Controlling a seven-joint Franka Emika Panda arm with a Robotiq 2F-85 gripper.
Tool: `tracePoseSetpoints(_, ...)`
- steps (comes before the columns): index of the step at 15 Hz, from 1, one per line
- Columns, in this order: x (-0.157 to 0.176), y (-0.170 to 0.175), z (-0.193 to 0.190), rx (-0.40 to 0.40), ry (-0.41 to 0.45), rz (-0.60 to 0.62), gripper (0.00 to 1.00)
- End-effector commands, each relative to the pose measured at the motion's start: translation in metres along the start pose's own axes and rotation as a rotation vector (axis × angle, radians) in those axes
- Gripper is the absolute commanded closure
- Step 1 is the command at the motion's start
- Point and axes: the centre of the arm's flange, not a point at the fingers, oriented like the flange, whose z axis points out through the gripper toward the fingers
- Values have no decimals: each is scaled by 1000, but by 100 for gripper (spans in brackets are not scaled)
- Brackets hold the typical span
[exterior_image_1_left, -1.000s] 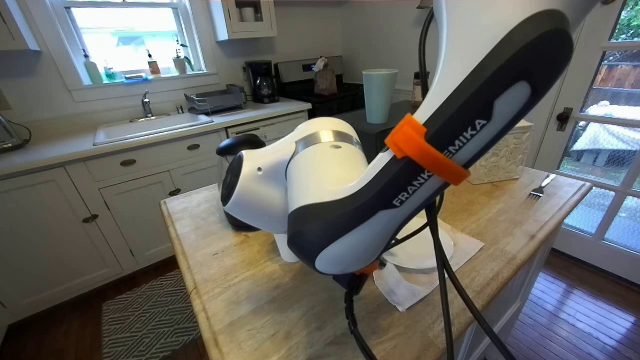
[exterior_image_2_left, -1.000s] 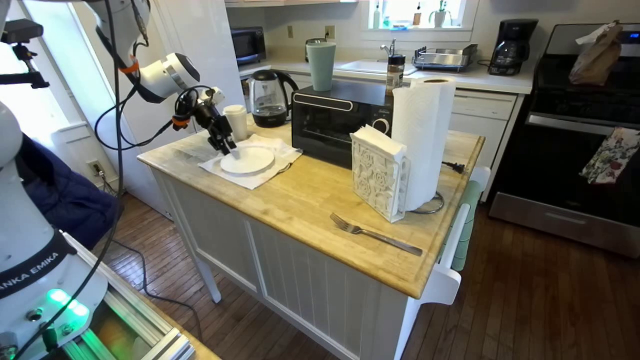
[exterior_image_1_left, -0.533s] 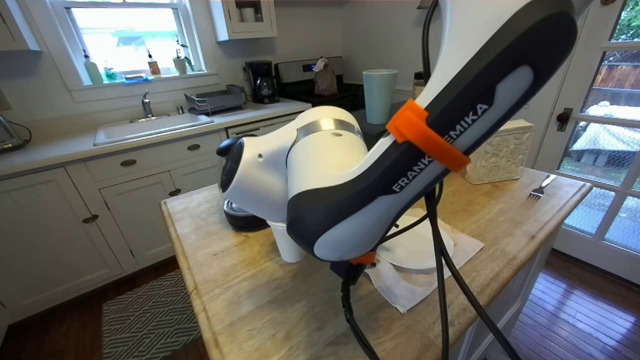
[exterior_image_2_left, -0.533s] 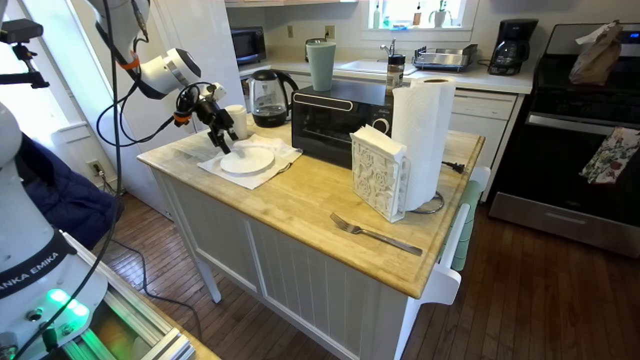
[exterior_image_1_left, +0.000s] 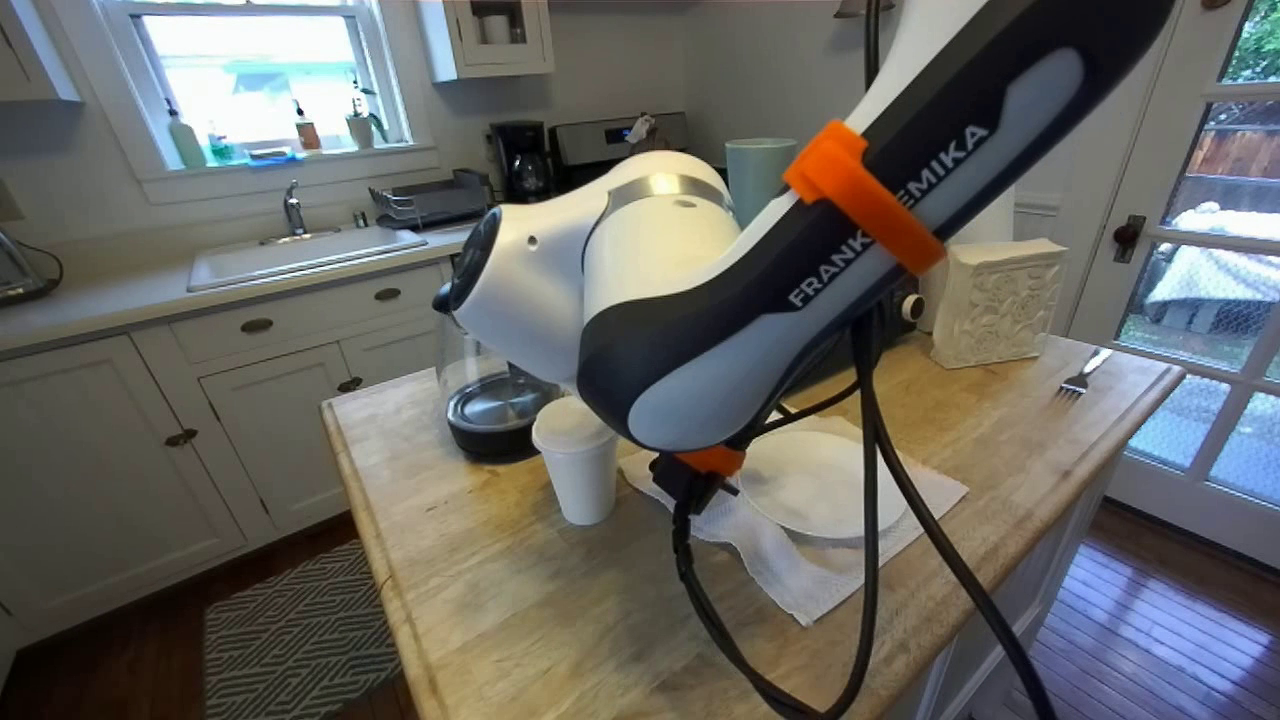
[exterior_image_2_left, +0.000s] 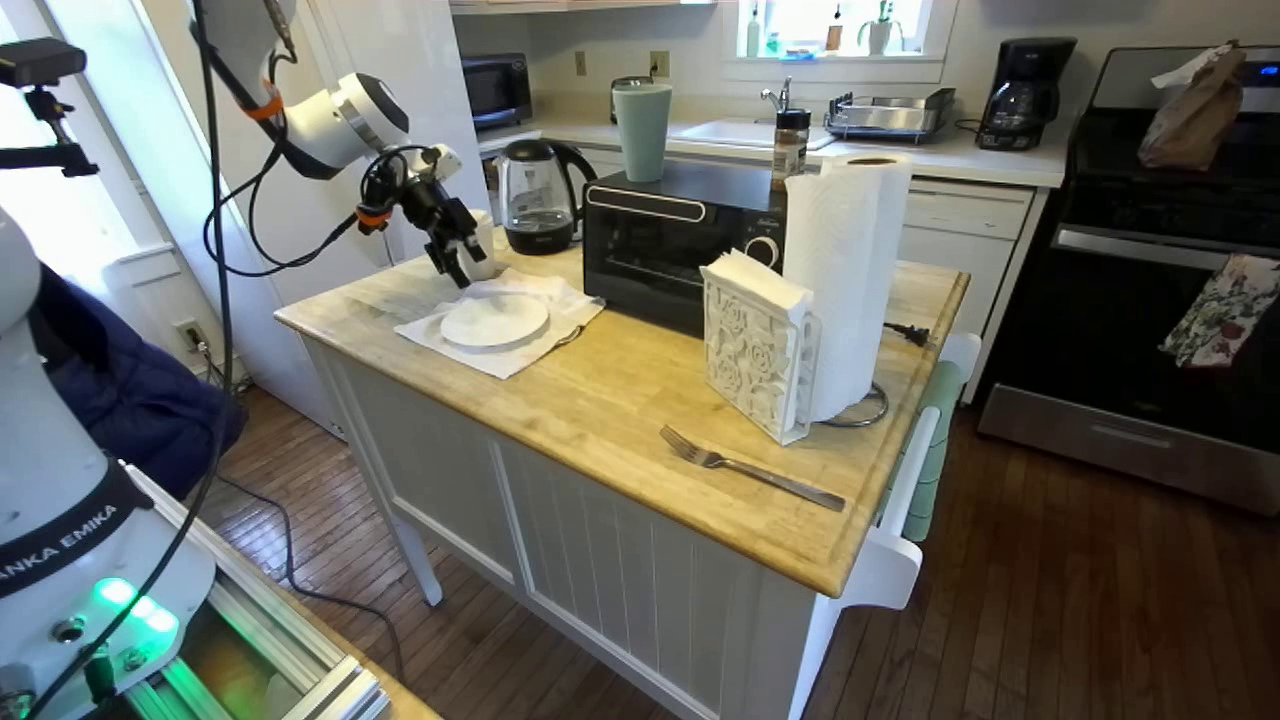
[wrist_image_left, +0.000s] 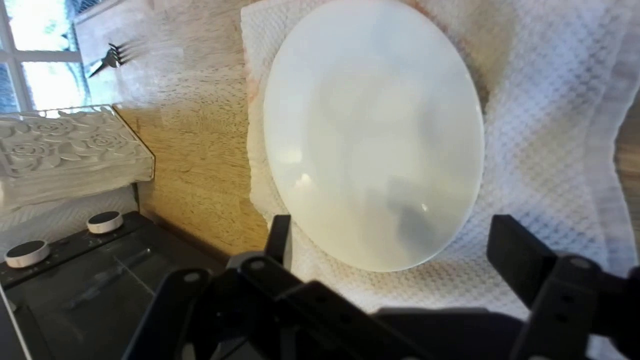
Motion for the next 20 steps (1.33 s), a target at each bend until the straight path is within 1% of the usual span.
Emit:
tracePoseSetpoints(1, 4, 8, 12, 23, -47, 3, 0)
tracePoseSetpoints(8, 19, 0, 34, 83, -60, 25, 0)
tracePoseSetpoints(12, 25, -2, 39, 107, -61, 36, 0)
tracePoseSetpoints(14, 26, -3, 42, 99, -74, 29, 10)
tracePoseSetpoints(16, 26, -4, 47, 90, -101, 21, 24)
tracePoseSetpoints(17, 27, -5, 49, 89, -110, 18, 36)
tracePoseSetpoints(20, 27, -7, 53, 94, -124, 15, 54)
